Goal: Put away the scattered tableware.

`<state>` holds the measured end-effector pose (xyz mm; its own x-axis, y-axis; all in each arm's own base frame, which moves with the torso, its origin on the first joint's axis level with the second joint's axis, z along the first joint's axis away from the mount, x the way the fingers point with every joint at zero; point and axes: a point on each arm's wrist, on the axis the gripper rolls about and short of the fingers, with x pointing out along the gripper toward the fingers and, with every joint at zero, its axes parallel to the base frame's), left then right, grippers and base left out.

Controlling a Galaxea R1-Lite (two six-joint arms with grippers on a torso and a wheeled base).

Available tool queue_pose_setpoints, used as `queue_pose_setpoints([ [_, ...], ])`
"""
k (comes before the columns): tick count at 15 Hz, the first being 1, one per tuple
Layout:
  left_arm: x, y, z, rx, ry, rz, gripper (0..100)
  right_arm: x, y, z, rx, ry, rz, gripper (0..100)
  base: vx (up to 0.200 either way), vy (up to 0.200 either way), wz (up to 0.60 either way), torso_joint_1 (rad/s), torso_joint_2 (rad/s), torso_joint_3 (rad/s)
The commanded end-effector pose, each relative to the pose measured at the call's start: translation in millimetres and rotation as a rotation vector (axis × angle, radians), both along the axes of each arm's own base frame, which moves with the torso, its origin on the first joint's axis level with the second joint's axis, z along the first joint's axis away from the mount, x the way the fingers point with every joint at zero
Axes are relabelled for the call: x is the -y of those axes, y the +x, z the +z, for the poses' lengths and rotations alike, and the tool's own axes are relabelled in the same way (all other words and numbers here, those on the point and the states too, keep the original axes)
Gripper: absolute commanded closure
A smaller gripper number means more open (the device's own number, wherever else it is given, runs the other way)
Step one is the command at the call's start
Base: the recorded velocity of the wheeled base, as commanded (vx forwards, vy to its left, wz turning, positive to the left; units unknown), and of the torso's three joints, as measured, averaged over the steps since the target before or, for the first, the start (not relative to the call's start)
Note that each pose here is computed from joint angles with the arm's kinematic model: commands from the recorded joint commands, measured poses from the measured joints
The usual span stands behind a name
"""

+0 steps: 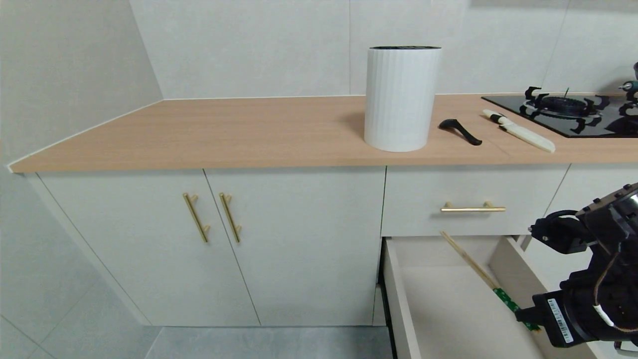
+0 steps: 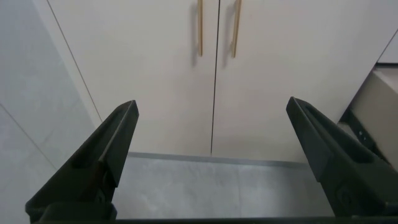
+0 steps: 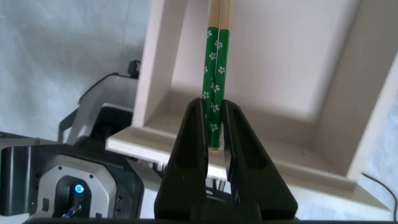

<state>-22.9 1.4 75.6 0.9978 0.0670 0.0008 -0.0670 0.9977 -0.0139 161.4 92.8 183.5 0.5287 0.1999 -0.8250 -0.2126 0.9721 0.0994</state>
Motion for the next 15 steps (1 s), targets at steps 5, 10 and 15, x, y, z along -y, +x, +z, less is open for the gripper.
queue_pose_setpoints([
  [5,0.0,0,0.1,0.001,0.000,0.000,0,-2,0,-4,-0.017,-0.011,0.012,100,0.000,0.000,0.00,-0.054,0.42,0.358],
  [10,0.0,0,0.1,0.001,0.000,0.000,0,-9,10,-14,-0.017,-0.010,0.011,100,0.000,0.000,0.00,-0.004,0.07,0.060],
  [15,0.0,0,0.1,0.001,0.000,0.000,0,-35,57,-79,-0.173,-0.111,-0.030,100,0.000,0.000,0.00,0.000,0.00,0.000],
])
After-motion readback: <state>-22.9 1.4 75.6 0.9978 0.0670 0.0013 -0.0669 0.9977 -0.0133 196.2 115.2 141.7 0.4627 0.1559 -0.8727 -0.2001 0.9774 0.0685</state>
